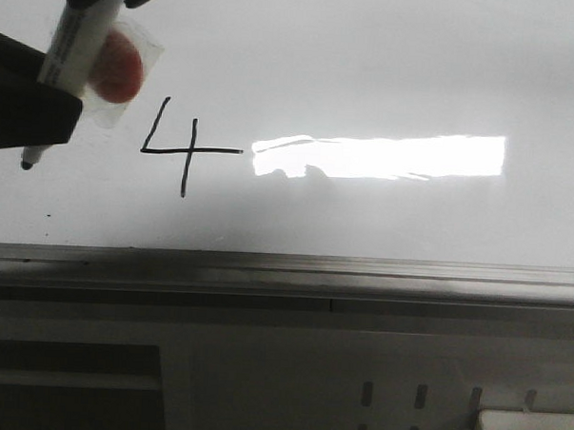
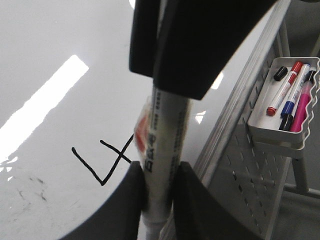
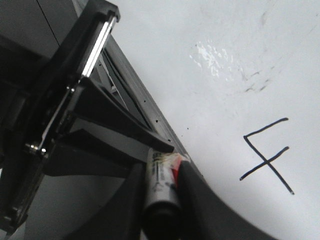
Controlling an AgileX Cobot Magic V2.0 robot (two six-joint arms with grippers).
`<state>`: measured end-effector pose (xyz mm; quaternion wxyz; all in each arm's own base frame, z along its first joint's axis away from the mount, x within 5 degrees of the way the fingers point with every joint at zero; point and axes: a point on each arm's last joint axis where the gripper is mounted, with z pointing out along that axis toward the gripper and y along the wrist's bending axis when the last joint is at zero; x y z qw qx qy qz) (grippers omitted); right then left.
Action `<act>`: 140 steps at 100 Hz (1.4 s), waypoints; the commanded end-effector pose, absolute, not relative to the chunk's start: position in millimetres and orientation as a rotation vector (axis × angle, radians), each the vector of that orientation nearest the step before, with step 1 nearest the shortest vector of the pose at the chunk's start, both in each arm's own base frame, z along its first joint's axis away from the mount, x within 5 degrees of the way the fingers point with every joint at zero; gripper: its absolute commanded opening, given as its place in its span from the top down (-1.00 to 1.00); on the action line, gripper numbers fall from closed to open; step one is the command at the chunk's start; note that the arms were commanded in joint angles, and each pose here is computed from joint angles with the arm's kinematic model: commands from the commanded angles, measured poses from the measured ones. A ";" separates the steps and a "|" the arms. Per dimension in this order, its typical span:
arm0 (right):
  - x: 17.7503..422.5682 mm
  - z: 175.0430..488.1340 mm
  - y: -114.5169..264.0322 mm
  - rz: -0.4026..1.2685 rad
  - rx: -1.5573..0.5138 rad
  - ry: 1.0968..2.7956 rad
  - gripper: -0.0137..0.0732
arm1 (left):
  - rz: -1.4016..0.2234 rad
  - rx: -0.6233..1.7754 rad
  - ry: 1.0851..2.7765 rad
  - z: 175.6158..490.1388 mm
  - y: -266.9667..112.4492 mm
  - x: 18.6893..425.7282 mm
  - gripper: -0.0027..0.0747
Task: Write number 4 on whiteboard
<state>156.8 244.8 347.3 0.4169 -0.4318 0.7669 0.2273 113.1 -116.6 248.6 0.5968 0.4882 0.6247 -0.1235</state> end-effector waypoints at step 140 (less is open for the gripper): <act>147.9 431.9 203.2 0.451 -0.991 1.538 -0.61 | -0.658 0.055 2.064 264.9 -109.5 180.1 -0.08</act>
